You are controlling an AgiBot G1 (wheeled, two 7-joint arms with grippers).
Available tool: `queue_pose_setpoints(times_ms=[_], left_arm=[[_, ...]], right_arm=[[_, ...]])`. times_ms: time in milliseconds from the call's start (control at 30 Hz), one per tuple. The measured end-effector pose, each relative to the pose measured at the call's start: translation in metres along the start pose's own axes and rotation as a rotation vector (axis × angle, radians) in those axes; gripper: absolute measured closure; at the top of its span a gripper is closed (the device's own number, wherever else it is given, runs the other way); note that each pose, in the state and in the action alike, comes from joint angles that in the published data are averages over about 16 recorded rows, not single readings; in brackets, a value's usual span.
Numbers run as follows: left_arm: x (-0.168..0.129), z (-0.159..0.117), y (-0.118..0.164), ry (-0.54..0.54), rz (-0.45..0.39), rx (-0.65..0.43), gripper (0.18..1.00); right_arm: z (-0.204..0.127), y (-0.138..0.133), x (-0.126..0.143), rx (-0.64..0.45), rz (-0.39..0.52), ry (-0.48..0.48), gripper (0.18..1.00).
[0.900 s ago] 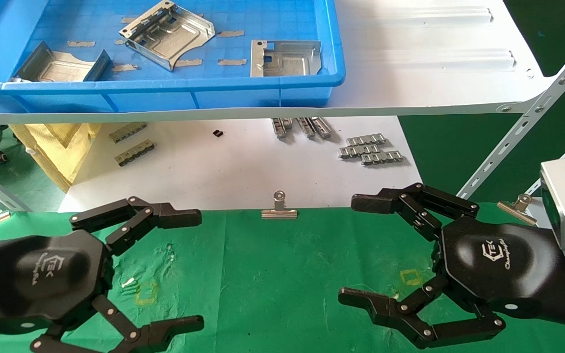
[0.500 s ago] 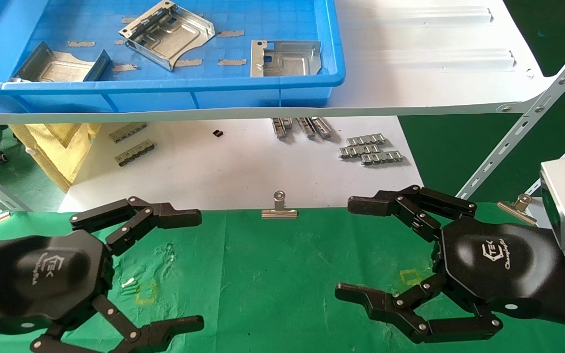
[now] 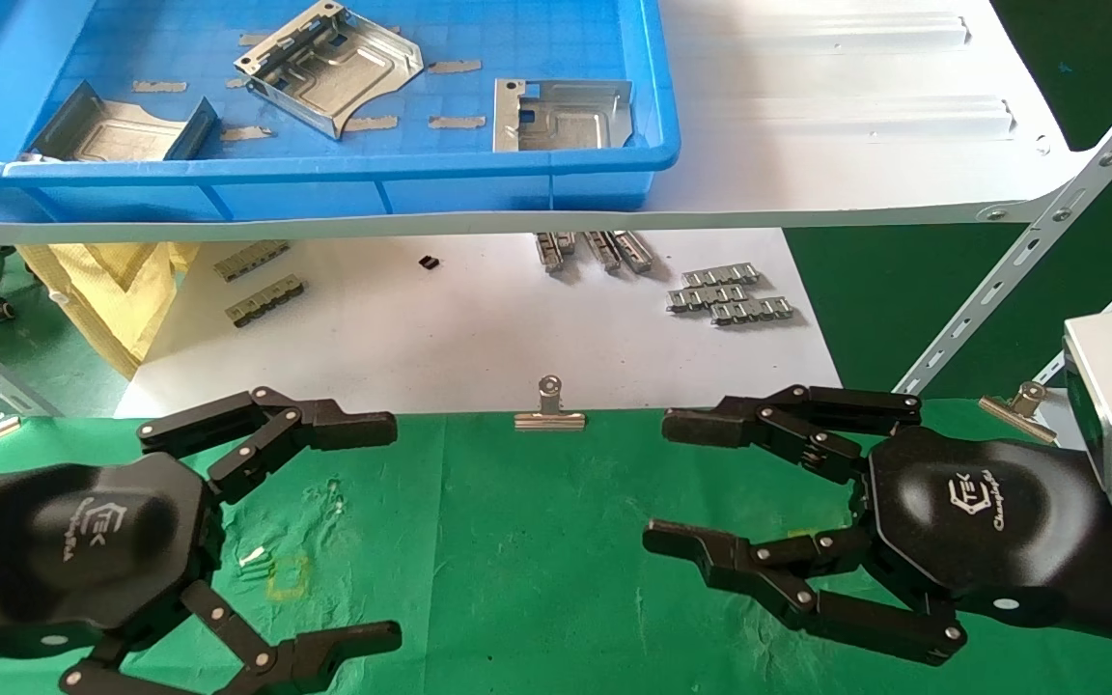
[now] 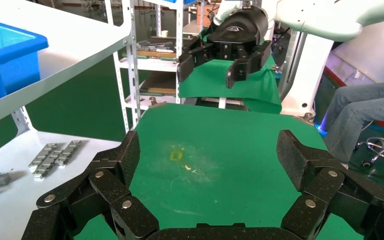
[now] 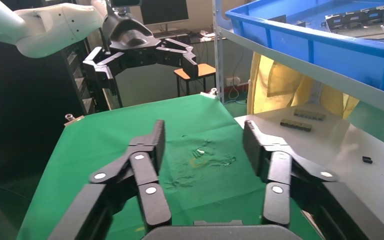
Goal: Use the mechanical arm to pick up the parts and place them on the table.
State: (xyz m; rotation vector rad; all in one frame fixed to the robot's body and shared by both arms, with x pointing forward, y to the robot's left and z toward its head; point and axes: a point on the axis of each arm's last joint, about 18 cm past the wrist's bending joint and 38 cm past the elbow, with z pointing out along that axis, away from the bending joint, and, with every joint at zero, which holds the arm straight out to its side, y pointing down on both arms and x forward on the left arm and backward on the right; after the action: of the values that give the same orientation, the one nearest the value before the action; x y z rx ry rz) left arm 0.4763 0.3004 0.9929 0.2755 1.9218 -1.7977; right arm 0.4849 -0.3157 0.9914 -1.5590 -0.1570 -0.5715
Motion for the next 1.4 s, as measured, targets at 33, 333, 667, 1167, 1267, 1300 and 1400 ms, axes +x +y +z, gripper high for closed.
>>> queue_pose_setpoints(times_ms=[33,333,667,1167,1267,1300,1400], left_arm=[[0.0,0.0,0.0,0.0,0.0,0.0,0.184],[0.0,0.0,0.0,0.0,0.0,0.0,0.184],[0.0,0.0,0.0,0.0,0.0,0.0,0.184],[-0.007,0.003,-0.015,-0.011,0.034,0.015,0.184],[-0.018,0.006,-0.027,-0.038,0.061,0.02,0.184],[-0.023,0.007,-0.032,-0.05,0.07,0.021,0.184],[-0.045,0.011,-0.047,-0.099,0.094,0.024,0.184]], right_arm=[[0.0,0.0,0.0,0.0,0.0,0.0,0.496],[0.0,0.0,0.0,0.0,0.0,0.0,0.72],[0.0,0.0,0.0,0.0,0.0,0.0,0.894],[0.0,0.0,0.0,0.0,0.0,0.0,0.985],[0.0,0.0,0.0,0.0,0.0,0.0,0.986],[0.0,0.0,0.0,0.0,0.0,0.0,0.987],[0.0,0.0,0.0,0.0,0.0,0.0,0.987]])
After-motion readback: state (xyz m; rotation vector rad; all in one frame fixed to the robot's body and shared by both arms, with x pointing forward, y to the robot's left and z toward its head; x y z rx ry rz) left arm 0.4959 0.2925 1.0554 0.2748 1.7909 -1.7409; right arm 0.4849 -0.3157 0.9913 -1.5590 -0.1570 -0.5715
